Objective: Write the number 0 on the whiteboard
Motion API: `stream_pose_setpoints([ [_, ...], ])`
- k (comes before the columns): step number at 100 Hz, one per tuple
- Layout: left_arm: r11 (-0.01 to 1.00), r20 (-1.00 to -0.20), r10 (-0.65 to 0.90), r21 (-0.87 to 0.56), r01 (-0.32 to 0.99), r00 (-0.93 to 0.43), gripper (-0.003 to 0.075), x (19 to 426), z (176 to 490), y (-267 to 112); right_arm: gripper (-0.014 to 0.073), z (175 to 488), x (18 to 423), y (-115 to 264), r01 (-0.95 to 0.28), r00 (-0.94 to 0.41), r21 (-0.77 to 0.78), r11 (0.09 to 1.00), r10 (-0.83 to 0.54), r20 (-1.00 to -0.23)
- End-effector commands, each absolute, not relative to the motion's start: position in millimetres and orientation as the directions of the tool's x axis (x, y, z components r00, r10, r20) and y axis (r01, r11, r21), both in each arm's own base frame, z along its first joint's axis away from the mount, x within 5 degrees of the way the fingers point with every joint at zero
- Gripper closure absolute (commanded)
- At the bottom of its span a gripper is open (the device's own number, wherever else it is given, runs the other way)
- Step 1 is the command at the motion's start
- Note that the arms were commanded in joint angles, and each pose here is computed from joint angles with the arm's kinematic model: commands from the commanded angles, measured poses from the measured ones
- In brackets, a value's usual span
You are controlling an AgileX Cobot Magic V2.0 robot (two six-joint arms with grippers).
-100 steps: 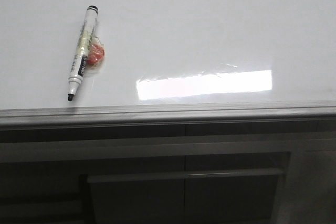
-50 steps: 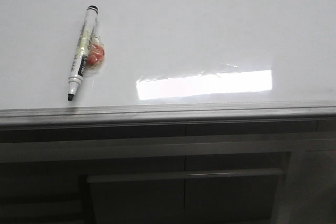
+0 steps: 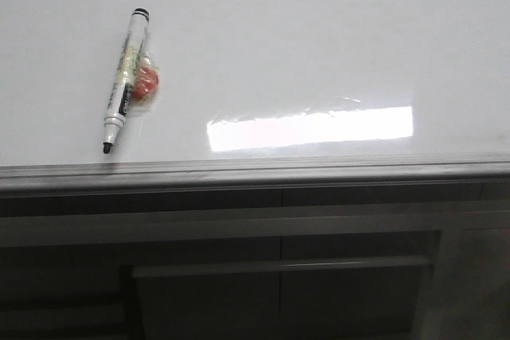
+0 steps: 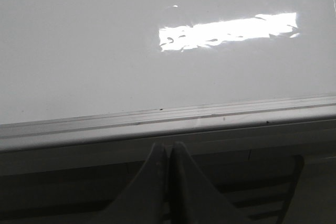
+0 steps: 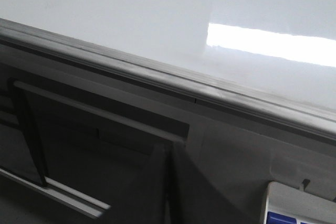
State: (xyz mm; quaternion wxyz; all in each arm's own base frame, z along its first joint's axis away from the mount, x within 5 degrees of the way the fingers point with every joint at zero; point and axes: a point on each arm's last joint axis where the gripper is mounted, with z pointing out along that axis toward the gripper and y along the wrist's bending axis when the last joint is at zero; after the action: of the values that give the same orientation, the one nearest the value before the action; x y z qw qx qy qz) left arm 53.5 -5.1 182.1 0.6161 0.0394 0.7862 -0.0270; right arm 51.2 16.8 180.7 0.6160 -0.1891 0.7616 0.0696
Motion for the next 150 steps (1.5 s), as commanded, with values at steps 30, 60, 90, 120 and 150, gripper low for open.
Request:
stream_pose_setpoints([
  [30,0.717,-0.728,-0.675,-0.686,0.123,-0.120,0.0740,54,195,-13,0.0642,215,48,23,-0.394,0.223,-0.146,0.907,-0.059,-0.973],
  [60,0.472,-0.486,-0.862,-0.873,0.120,-0.145,0.0740,54,200,-14,0.0642,221,49,19,-0.424,0.125,0.255,0.869,0.335,-0.934],
  [90,0.699,-0.733,-0.674,-0.673,0.240,-0.094,0.0740,46,246,-18,0.0642,253,44,19,-0.445,0.061,0.327,0.834,0.392,-0.918],
  [120,0.942,-0.941,-0.141,-0.223,0.250,-0.309,0.0739,85,321,-28,0.0642,309,60,26,-0.401,0.096,0.002,0.916,0.044,-0.994],
  [150,0.928,-0.839,0.021,-0.187,0.324,-0.543,0.0443,149,343,-42,0.0334,328,93,41,-0.400,-0.011,0.001,0.916,-0.004,-1.000],
])
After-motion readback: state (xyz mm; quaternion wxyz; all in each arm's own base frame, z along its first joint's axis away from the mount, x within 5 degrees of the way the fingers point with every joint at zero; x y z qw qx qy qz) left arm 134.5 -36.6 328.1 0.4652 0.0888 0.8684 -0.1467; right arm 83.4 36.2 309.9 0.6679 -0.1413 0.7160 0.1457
